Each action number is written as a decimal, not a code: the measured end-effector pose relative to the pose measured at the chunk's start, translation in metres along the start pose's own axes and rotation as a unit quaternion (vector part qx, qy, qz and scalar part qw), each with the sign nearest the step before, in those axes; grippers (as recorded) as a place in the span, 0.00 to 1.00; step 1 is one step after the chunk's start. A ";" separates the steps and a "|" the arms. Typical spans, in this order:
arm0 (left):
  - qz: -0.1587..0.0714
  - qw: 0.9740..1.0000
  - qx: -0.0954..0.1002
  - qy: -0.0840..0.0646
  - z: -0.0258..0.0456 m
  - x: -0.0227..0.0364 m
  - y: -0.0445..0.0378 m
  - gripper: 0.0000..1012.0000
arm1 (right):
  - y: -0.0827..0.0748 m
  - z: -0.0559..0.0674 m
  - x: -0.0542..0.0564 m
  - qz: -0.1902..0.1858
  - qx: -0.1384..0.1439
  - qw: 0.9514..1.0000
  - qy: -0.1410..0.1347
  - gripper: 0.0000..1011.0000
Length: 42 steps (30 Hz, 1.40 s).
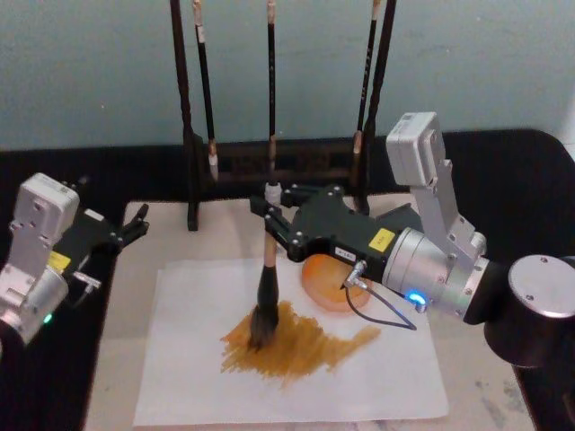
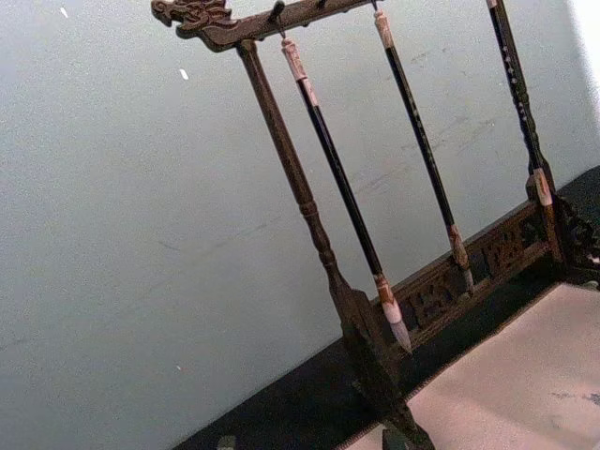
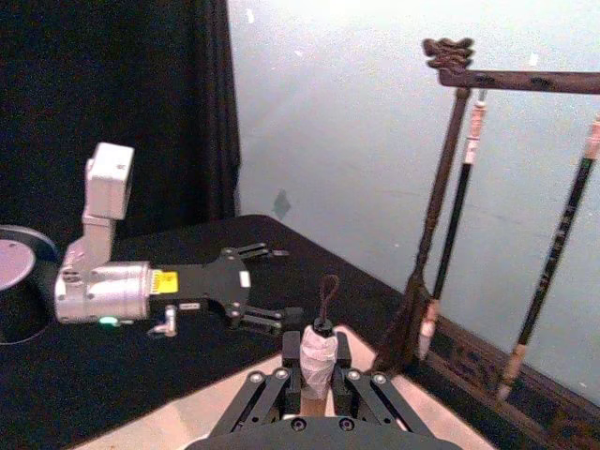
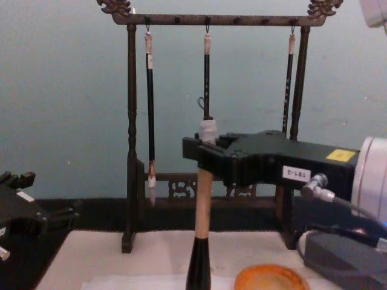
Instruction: Pick up the brush from the inkstone, write on the paper, then place the brush back to its original position.
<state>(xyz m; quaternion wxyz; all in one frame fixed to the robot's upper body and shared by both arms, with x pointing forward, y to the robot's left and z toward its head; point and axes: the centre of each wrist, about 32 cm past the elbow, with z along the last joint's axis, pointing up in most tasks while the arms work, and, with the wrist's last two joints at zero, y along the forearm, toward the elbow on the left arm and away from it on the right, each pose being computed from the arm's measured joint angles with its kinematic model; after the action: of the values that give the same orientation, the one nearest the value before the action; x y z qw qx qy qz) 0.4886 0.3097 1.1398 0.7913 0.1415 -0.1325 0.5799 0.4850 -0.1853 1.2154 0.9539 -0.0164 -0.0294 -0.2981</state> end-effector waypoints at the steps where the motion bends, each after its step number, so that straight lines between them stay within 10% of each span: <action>1: 0.000 1.000 0.000 0.000 0.0000 0.0000 0.0000 1.00 | -0.001 0.000 0.000 -0.003 0.000 1.000 0.000 0.18; 42: 0.000 1.000 0.000 0.000 0.0000 0.0000 0.0000 1.00 | -0.015 0.018 0.007 -0.036 0.043 0.998 -0.003 0.18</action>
<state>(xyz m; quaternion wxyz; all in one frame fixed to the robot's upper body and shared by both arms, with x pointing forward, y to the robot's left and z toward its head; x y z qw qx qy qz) 0.4886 0.3097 1.1398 0.7913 0.1414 -0.1325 0.5799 0.4814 -0.2006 1.2345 0.9424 0.0247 -0.0457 -0.3305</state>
